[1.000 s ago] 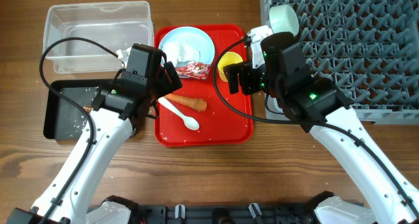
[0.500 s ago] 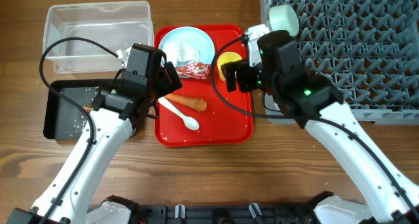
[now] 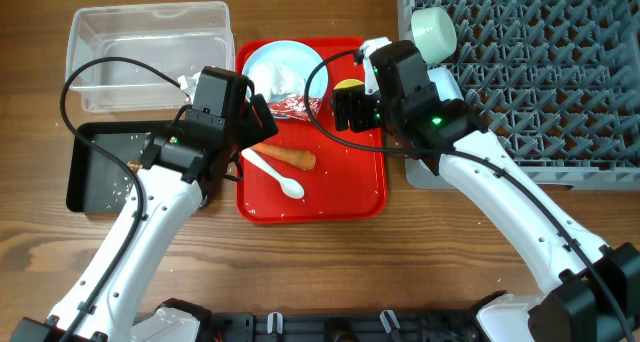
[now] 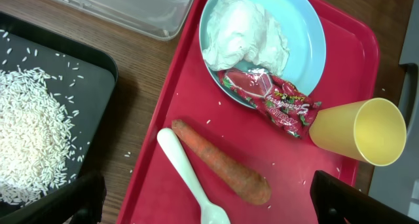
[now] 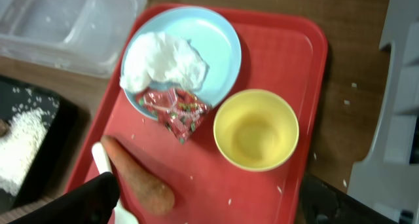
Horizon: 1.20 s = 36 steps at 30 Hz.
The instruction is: Sort waste into correct bins and load items into the dishwasher rack
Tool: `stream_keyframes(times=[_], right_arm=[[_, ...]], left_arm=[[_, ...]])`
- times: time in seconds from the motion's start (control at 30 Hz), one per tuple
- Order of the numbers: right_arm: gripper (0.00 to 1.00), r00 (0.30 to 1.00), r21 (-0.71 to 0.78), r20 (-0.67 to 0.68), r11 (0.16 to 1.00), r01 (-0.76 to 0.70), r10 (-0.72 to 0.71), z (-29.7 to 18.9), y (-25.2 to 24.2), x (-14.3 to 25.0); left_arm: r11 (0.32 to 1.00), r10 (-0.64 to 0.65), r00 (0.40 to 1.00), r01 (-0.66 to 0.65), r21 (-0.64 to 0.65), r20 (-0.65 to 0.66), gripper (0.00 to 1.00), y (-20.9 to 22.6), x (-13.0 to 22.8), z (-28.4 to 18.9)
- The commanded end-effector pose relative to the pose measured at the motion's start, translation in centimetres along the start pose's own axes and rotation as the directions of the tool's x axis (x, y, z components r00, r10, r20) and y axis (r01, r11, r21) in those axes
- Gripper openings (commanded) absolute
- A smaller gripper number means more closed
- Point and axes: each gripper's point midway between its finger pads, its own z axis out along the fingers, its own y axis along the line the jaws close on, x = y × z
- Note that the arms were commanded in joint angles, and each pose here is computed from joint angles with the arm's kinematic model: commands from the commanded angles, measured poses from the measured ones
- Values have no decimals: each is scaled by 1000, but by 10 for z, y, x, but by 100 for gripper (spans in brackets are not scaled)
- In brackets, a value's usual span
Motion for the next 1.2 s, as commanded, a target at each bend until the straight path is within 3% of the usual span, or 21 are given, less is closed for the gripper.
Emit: stream_keyframes(times=[0.0, 0.37, 0.6, 0.7, 0.83, 0.9, 1.03, 1.17], right_arm=[[89, 1000, -14, 23, 1000, -15, 15, 5, 2, -5], [79, 988, 57, -57, 989, -138, 141, 52, -18, 19], [71, 967, 97, -52, 965, -245, 251, 52, -42, 18], [70, 957, 115, -52, 954, -278, 285, 51, -52, 18], [70, 955, 123, -59, 951, -283, 292, 50, -56, 20], [75, 953, 96, -72, 954, -286, 293, 50, -50, 21], [78, 951, 44, -44, 951, -305, 307, 25, -49, 7], [78, 953, 44, 74, 954, -297, 294, -32, -69, -21]], left_arm=[[1000, -11, 1000, 11, -10, 8, 100, 2, -4, 1], [1000, -7, 1000, 7, -1, -24, 100, 1, 3, 0], [1000, -6, 1000, 6, -1, -30, 97, 1, 5, 1], [1000, -6, 999, 6, 6, -40, 92, -1, 6, 2], [1000, -4, 999, 5, 13, -49, 91, -5, 7, 10], [999, -2, 999, 4, 51, -42, 93, -16, 4, 17], [959, 131, 989, -109, 262, -69, 94, -66, 9, 35], [949, 188, 973, -146, 278, -133, 93, -79, 15, 61]])
